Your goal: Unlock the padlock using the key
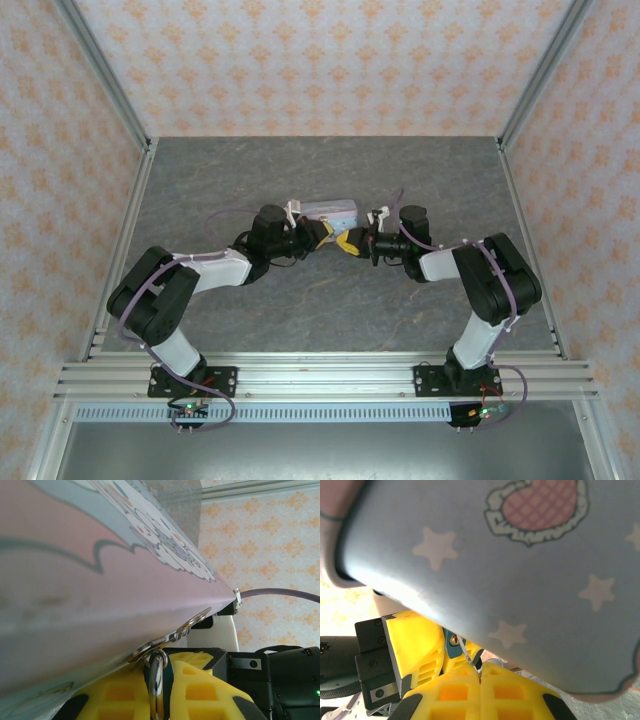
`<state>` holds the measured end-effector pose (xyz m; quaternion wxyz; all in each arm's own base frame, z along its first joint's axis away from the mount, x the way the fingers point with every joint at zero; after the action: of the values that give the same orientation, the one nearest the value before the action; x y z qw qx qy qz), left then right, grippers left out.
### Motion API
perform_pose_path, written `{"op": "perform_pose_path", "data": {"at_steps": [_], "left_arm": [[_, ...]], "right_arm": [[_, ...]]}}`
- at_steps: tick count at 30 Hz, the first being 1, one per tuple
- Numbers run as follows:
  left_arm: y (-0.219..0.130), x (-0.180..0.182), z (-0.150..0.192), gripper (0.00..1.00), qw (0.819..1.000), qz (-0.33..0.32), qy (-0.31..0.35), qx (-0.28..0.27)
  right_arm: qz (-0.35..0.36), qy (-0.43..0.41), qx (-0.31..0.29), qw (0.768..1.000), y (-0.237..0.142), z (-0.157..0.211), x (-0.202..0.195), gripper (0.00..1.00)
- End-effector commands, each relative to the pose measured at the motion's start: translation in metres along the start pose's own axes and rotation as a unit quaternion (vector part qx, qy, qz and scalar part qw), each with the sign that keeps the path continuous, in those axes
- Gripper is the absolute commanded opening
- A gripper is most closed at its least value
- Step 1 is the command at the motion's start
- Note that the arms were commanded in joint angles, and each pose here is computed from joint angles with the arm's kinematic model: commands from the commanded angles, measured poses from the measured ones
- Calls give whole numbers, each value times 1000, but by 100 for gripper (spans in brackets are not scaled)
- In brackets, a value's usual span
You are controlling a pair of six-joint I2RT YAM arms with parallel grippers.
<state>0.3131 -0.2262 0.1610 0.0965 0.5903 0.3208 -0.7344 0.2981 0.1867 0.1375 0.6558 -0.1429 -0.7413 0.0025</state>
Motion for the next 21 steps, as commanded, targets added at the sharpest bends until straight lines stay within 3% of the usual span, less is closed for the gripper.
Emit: {"op": "perform_pose_path", "data": {"at_steps": [1, 21], "left_arm": [[0, -27, 38, 0, 991, 57, 39, 113], [0, -18, 38, 0, 992, 28, 59, 111]], "right_arm": [[11, -19, -44, 999, 0, -18, 4, 0], [-20, -19, -49, 998, 0, -22, 25, 0]]}}
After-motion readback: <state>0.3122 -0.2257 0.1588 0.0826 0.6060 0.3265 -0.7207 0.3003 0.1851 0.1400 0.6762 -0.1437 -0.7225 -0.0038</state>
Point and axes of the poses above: each hand's point on the last joint's axis, 136 mm out from that joint toward the fingers, its own y axis out along the fingers, its own x axis along the line the jaws close on, z = x × y, the point moved 8 cm from there along -y, back along the fingers, and after that the axes turned 13 degrees about -y, right-handed, at the moved point
